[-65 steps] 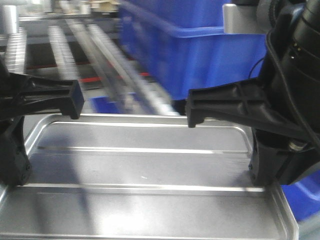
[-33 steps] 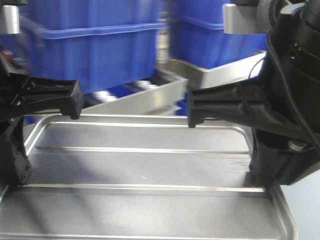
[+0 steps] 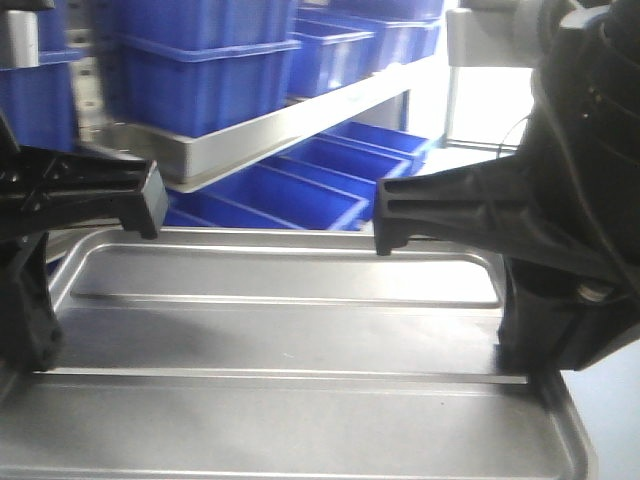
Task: Grab silver tray and place in blue box
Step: 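Hold the tray with both grippers while the base turns away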
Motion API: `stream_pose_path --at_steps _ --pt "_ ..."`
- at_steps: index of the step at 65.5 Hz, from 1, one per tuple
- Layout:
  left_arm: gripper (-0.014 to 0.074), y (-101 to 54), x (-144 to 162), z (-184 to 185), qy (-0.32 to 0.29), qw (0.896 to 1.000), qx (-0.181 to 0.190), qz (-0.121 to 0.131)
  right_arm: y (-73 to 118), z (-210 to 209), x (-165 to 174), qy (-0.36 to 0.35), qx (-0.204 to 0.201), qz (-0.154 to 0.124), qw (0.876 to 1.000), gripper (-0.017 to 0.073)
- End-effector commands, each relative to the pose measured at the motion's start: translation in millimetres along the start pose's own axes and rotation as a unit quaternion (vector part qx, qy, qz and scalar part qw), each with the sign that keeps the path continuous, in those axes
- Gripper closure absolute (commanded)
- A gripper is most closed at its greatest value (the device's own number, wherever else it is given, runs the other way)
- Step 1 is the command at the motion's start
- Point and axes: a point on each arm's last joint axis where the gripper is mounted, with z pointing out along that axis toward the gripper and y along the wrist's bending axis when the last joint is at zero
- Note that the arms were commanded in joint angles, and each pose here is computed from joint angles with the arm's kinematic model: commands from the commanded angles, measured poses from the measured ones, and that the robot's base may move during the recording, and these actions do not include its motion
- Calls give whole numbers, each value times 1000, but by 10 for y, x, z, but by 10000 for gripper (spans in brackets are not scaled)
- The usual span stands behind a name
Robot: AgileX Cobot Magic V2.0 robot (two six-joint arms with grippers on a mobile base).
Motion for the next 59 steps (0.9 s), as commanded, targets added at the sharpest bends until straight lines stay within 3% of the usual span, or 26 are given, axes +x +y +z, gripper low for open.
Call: stream_pose_path --at_steps 1,59 --pt "608 -99 -59 -138 -29 998 57 -8 90 -122 -90 -33 -52 -4 998 506" --pt "608 -99 -59 -138 -29 998 57 -8 90 -122 -90 -33 -52 -4 998 506"
